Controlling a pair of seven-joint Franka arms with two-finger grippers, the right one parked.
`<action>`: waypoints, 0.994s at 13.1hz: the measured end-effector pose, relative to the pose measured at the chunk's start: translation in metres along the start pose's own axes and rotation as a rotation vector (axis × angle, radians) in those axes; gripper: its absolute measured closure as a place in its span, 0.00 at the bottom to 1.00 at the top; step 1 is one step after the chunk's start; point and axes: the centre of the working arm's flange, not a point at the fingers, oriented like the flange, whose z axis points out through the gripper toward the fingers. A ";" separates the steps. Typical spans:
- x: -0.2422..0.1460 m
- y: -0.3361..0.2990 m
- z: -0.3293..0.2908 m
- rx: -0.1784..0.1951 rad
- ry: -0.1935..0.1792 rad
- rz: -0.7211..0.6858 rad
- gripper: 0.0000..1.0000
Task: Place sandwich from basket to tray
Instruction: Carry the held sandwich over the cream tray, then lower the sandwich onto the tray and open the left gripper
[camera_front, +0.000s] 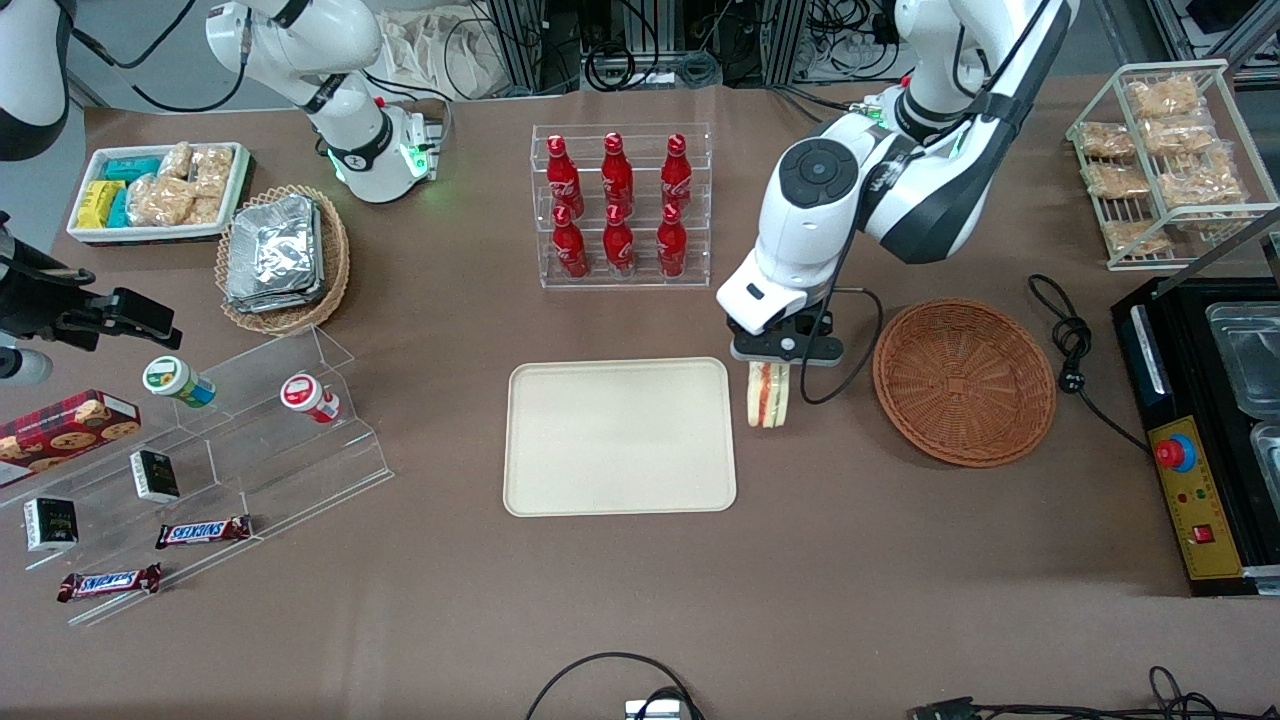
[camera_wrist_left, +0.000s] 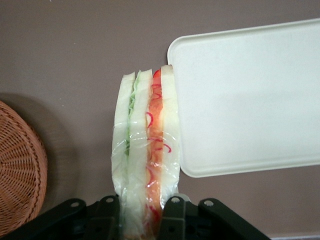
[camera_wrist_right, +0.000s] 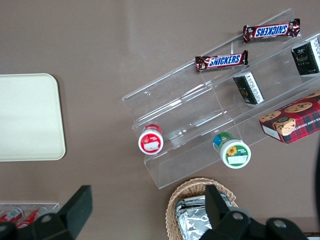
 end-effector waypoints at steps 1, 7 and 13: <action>0.004 0.004 0.006 0.004 -0.001 -0.010 0.78; 0.016 0.027 0.037 -0.020 -0.040 -0.035 0.78; 0.004 0.078 0.067 0.013 -0.022 -0.009 0.78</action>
